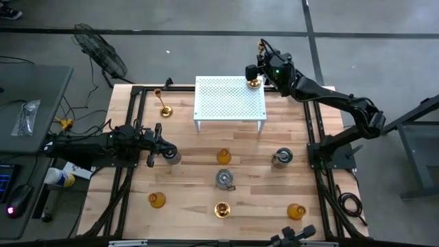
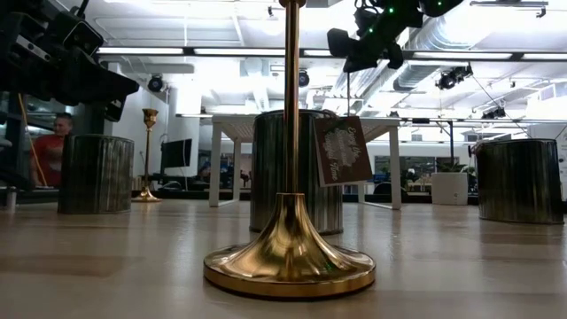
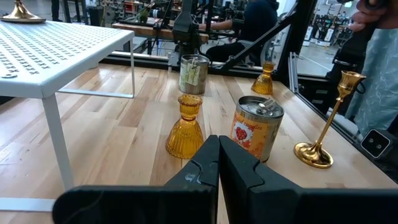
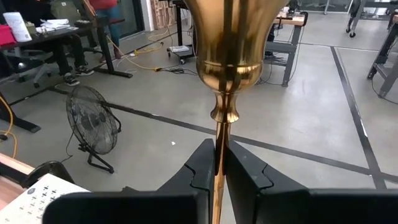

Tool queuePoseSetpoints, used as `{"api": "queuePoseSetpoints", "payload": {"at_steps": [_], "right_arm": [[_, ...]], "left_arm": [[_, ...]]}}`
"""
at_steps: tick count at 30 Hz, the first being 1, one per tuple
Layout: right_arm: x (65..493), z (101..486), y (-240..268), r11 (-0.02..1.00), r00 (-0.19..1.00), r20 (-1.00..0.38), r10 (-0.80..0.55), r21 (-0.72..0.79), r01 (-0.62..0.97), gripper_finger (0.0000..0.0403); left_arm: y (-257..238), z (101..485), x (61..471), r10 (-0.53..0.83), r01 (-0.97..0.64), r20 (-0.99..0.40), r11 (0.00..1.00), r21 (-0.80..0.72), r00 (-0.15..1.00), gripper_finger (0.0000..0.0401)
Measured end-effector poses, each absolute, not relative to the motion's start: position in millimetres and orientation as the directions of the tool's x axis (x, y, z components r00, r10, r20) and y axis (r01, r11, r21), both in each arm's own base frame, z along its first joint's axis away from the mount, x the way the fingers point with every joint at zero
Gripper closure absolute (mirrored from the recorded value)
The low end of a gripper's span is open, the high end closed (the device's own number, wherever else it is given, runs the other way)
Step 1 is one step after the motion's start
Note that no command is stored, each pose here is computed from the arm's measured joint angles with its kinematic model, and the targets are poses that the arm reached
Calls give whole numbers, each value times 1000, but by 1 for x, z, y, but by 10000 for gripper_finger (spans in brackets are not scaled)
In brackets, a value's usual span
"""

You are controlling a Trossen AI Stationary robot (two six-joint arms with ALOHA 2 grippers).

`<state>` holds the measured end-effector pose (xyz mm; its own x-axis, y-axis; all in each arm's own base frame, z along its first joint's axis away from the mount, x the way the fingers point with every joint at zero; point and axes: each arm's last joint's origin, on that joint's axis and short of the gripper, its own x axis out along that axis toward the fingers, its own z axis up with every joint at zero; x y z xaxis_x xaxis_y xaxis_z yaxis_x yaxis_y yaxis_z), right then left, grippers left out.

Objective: Pick & Place candle stick holders
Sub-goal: Put the top right gold candle holder on the shelf

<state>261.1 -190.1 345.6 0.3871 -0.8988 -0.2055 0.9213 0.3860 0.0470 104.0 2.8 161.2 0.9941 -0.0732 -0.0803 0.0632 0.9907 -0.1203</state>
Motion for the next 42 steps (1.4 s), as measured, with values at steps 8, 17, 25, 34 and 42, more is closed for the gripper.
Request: {"api": "queuePoseSetpoints", "payload": {"at_steps": [8,17,25,34,42], "right_arm": [[260,346,-193,395,397,-201,-896,52,917,382],[260,345,-195,412,414,-204,-887,54,910,382],[261,345,-195,414,415,-206,-886,54,909,382],[261,340,-195,418,417,-230,-879,44,907,354],[261,342,-195,416,416,-220,-882,49,908,298]], "left_arm": [[3,161,104,-73,63,-80,991,-120,994,401],[3,161,104,-73,63,-80,991,-120,994,401],[3,161,104,-73,63,-81,991,-121,994,401],[3,161,104,-73,63,-80,991,-120,994,401],[3,161,104,-73,63,-80,991,-120,994,401]]}}
